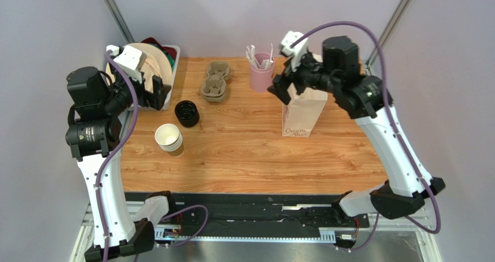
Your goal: Pack the takeout coffee
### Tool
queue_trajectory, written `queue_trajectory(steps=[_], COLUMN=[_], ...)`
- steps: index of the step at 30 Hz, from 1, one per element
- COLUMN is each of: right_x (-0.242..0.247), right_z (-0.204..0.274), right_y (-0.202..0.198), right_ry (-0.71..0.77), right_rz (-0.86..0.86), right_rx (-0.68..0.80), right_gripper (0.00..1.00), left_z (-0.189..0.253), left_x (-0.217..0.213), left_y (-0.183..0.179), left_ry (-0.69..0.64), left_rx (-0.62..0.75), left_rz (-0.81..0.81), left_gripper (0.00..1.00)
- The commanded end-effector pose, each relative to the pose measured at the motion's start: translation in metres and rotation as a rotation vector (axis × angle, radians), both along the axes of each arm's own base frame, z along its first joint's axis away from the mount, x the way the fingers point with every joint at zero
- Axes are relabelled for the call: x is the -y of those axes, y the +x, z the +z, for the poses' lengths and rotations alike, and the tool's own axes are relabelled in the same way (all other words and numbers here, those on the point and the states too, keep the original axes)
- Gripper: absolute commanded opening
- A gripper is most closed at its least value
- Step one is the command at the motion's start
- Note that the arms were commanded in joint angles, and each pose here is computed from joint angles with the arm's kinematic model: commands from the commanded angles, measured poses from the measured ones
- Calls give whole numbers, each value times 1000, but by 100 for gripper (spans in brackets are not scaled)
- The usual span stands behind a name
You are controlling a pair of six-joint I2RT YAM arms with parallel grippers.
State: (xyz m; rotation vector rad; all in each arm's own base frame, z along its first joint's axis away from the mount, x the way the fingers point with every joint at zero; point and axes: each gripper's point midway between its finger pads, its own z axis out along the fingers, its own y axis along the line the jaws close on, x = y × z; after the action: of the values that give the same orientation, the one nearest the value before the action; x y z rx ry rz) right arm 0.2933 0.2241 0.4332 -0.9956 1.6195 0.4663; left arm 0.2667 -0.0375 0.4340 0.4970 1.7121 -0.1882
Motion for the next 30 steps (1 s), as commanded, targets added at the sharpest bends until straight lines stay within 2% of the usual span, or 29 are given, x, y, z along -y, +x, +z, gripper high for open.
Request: queue_trajectory(steps=[1,5,9,13,16,18,20,21,23,24,26,30], right_x=[-25,-64,-114,-158,-189,-207,-220,-227,-237,-242,-245,-255], right_z=[6,-9,-43,-79,-109,-136,-143,-164,-165,-186,-182,-215], right_y=[19,48,91,121,139,148,153,161,170,179,192,201], right_ry=[-137,-163,-236,-250,-250,-248,-212,-217,-182,-190,-161,-163], right_rz=[-33,-17,-5,34,99,137,180,192,204,207,210,257], right_rx=[173,203,317,323,323,304,293,266,266,244,255,224], right_gripper=[99,99,98,94,88,87,84,84,82,82,81,80], left_z=[2,-1,-11,-30,-52,-70,-82,-84,-88,-88,-88,-87], left_x=[-20,-37,-50,-67,-68,-67,-65,-64,-64,-64,-63,-64], left_y=[2,-5,-17,-33,-42,-45,-46,-46,-48,-49,-49,-48], left_ry=[77,113,158,219,240,231,213,209,186,174,143,114], left_rx=[45,38,22,-8,-56,-107,-136,-139,-142,-143,-142,-140], left_rz=[98,197,271,360,360,353,349,346,343,344,339,344], left_gripper=[99,99,99,99,99,99,99,99,99,99,99,99])
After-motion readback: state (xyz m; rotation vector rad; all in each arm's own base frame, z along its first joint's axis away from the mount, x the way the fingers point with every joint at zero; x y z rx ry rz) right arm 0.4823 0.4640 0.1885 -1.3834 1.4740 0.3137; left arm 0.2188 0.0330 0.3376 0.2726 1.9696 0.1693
